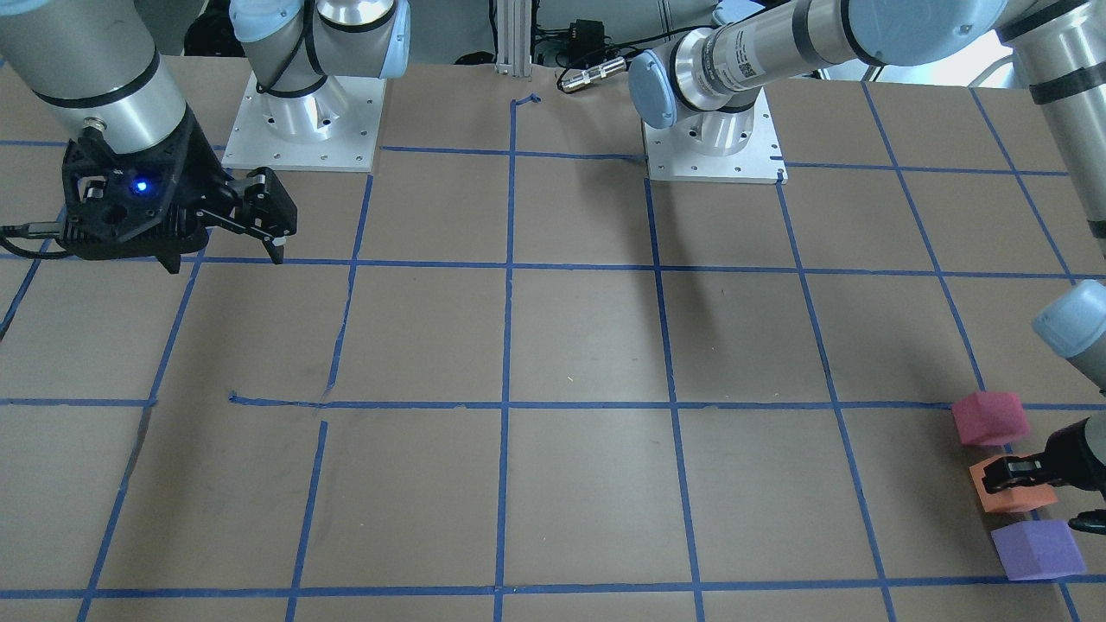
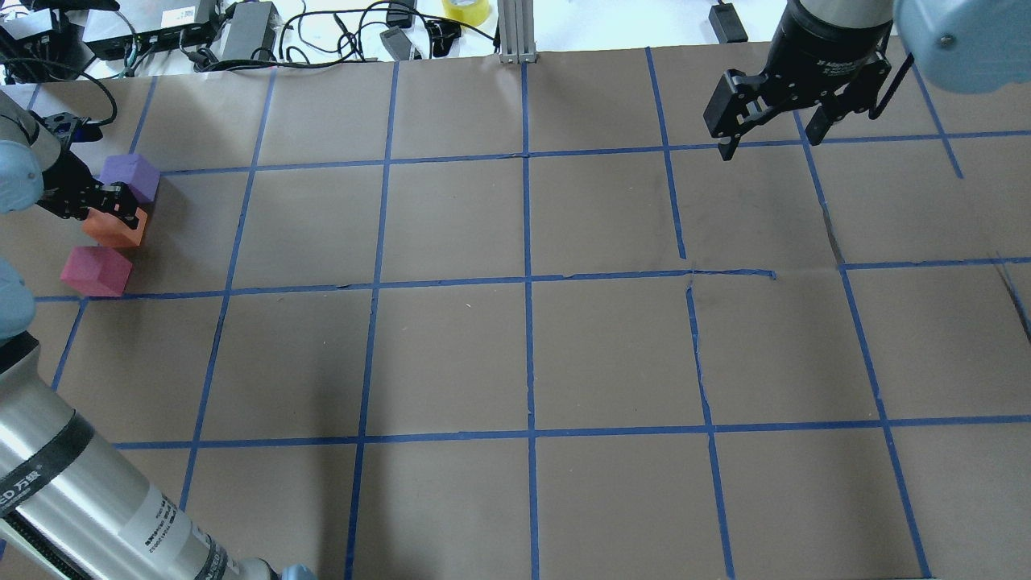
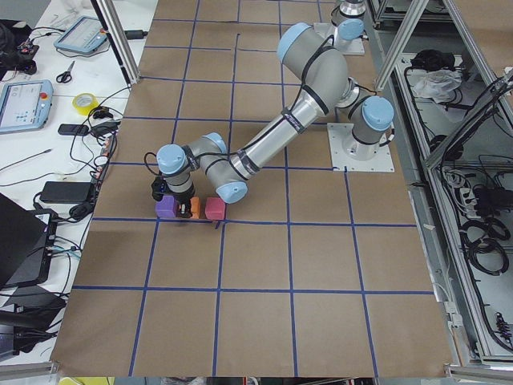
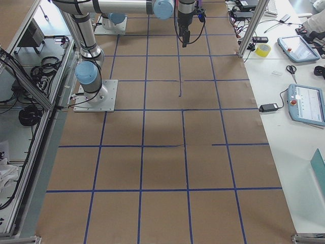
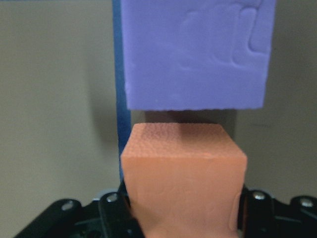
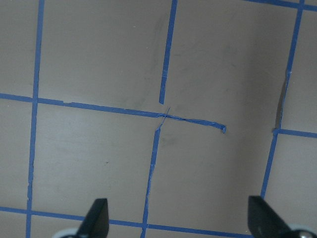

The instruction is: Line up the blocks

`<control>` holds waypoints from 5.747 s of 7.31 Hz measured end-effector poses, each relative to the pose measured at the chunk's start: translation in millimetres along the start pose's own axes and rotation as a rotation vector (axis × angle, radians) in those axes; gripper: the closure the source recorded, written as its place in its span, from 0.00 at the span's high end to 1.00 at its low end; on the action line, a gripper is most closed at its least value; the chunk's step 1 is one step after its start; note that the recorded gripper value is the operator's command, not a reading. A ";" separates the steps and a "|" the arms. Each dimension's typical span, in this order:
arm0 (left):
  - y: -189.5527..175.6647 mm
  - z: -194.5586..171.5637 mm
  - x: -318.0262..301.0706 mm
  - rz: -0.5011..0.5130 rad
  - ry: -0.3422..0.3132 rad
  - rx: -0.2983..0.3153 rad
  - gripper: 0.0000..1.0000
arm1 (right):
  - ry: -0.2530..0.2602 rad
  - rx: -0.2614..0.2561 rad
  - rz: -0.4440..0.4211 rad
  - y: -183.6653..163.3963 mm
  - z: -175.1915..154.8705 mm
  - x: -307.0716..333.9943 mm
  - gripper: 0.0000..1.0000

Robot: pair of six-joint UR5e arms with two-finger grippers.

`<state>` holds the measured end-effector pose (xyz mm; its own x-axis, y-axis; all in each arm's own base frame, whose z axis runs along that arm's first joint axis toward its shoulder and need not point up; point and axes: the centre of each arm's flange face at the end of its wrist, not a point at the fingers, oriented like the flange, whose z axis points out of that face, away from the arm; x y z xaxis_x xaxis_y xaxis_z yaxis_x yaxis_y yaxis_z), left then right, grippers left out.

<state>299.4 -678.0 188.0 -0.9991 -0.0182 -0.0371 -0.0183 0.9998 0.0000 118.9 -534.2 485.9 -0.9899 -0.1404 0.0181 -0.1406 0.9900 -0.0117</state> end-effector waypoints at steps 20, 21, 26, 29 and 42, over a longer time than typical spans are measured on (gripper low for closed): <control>155.3 -314.5 412.6 -0.048 0.020 -0.015 1.00 | 0.000 0.002 0.002 -0.4 -0.3 1.7 1.00; 160.6 -315.7 415.2 -0.048 0.026 -0.039 1.00 | 0.000 0.002 0.002 -0.4 -0.1 1.7 1.00; 161.5 -317.1 412.6 -0.057 0.034 -0.044 1.00 | -0.001 -0.002 0.003 -1.0 1.5 1.8 1.00; 158.8 -318.8 406.7 -0.069 0.037 -0.032 1.00 | -0.002 -0.003 0.003 -1.4 2.1 1.7 1.00; 159.7 -318.5 404.4 -0.070 0.032 -0.031 1.00 | 0.013 0.072 0.006 -12.4 -9.4 8.9 1.00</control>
<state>-119.4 -526.0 491.2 -0.9960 -0.0891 -0.0061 -0.0892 0.9956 0.0296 112.1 -547.7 495.6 -0.9905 -0.1337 0.0312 -0.1358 0.9872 -0.0838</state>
